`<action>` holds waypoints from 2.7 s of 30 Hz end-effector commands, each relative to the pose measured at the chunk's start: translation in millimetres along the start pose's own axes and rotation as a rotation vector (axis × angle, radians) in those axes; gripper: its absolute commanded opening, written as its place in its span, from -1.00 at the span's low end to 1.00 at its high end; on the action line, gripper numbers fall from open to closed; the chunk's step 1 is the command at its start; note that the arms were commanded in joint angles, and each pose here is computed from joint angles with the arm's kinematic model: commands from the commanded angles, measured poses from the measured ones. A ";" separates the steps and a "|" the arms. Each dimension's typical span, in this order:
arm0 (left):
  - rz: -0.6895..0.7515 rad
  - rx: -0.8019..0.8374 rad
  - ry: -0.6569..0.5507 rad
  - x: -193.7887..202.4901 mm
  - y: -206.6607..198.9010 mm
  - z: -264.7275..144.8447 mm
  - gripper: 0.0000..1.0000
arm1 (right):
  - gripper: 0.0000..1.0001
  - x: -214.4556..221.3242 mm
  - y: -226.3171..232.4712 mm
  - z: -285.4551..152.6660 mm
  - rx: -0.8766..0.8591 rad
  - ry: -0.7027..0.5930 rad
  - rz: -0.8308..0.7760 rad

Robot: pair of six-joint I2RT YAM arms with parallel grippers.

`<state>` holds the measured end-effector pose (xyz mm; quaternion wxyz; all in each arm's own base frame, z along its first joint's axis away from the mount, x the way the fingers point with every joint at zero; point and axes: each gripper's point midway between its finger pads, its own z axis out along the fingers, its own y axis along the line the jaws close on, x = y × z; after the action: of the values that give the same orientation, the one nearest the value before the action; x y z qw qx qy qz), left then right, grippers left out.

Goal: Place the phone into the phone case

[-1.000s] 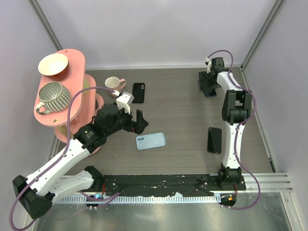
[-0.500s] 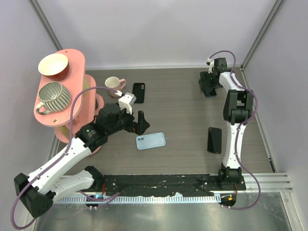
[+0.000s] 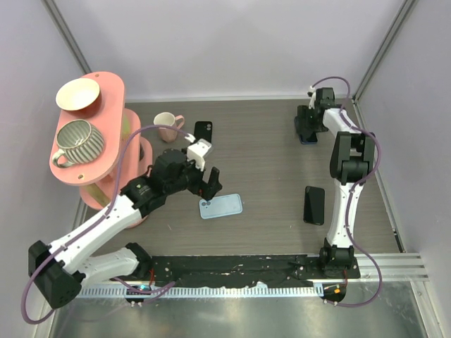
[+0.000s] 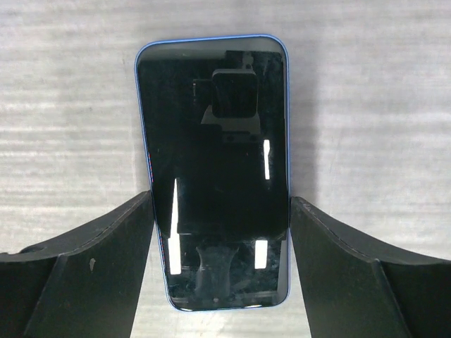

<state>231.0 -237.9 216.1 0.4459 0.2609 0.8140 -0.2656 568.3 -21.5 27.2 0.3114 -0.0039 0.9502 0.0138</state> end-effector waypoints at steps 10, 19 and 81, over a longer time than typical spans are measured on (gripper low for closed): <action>0.699 0.097 0.278 31.6 -11.2 69.4 0.83 | 0.25 74.0 18.7 -52.8 -0.028 0.110 0.254; 0.758 0.164 0.479 94.4 1.0 121.8 0.69 | 0.23 80.8 21.2 -67.9 -0.028 0.094 0.280; -0.458 -0.284 0.681 132.5 16.0 164.2 -1.00 | 0.15 77.8 26.6 -71.6 -0.010 0.074 0.278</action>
<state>299.4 -294.7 24.8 0.1517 0.2635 0.9463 -0.1097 468.1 -8.2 27.9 0.2742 0.1232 0.9526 0.0467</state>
